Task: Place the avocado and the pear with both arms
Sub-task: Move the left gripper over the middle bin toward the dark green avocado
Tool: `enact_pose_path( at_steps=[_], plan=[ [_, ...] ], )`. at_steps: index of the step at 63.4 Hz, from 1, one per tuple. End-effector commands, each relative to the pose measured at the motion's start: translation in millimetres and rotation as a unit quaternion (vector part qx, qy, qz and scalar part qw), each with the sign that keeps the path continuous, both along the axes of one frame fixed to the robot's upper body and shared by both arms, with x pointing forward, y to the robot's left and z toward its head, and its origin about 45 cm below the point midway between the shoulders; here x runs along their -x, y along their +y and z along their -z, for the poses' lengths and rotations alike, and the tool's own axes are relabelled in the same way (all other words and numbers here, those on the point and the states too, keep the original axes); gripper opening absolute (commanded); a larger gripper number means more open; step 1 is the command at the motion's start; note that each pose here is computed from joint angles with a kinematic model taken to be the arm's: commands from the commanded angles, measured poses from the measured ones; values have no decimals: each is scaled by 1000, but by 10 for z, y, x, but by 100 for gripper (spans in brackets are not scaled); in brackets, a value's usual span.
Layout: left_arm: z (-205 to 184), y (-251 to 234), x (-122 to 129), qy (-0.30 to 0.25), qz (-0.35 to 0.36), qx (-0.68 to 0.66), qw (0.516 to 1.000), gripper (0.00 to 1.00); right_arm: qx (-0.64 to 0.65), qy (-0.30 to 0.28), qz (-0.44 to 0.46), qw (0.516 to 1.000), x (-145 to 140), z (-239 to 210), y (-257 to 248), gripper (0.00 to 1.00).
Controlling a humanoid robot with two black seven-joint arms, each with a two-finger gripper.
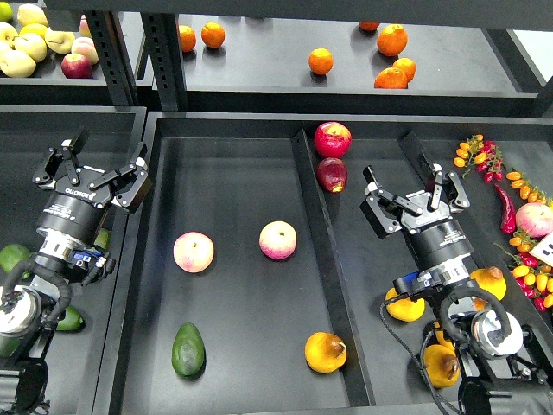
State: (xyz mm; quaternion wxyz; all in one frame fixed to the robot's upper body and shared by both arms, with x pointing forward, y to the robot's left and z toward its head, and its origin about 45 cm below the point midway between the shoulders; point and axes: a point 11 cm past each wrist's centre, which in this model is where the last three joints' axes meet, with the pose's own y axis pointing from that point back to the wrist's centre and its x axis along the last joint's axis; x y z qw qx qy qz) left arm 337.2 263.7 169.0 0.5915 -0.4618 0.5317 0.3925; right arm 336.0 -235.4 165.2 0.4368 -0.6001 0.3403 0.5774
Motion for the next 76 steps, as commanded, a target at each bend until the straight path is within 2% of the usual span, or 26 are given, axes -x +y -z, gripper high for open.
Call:
enact_pose_path(
  at_steps=[1,76],
  plan=[
    [2,-18,5,0,4,1,1000,99,0,-1,1,1000,-1,-1,-5,100],
    [144,-101,200,7,11,1,1000,99,1,9,3,1000,75,71,-18,100]
  ],
)
